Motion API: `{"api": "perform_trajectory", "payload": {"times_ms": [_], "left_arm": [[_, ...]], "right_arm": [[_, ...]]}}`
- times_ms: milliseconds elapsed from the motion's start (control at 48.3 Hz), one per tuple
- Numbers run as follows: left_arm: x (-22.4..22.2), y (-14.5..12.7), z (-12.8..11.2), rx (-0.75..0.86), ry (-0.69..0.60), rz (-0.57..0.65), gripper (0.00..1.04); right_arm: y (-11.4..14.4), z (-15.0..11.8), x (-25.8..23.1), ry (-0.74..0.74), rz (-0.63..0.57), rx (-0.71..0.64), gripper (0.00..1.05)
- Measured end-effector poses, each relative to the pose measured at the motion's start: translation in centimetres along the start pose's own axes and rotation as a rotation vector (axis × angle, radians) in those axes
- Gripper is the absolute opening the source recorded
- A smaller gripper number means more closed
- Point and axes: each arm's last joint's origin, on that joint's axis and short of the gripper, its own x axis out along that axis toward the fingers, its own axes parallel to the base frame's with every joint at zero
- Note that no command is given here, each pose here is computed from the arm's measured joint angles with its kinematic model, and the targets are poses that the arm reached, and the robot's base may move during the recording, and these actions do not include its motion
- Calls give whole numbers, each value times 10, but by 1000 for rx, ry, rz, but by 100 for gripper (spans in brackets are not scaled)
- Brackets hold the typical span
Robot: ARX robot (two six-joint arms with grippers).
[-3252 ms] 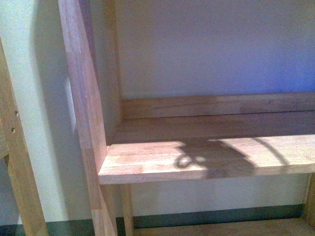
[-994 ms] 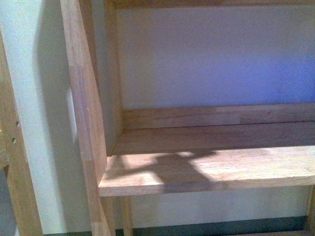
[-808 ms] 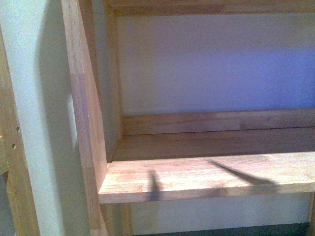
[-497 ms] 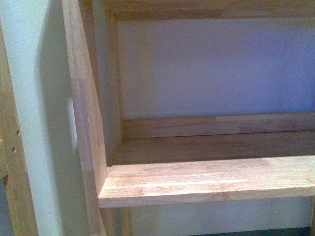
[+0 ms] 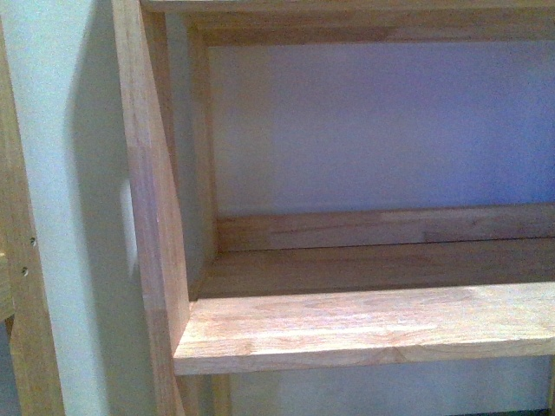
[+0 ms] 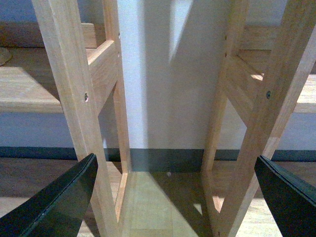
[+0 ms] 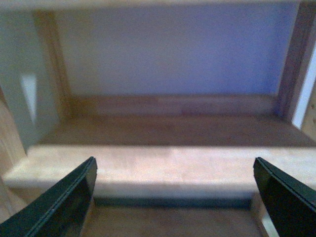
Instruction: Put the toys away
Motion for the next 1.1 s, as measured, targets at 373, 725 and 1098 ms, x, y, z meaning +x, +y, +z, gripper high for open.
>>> {"api": "perform_trajectory", "payload": {"times_ms": [373, 725, 1098], "left_arm": [[0, 0, 0, 0, 0, 0, 99], [0, 0, 0, 0, 0, 0, 99], [0, 0, 0, 0, 0, 0, 99]], "right_arm": [[-18, -46, -1, 14, 22, -1, 17], [-26, -66, -2, 13, -17, 4, 18], [-26, -76, -2, 11, -18, 4, 18]]}}
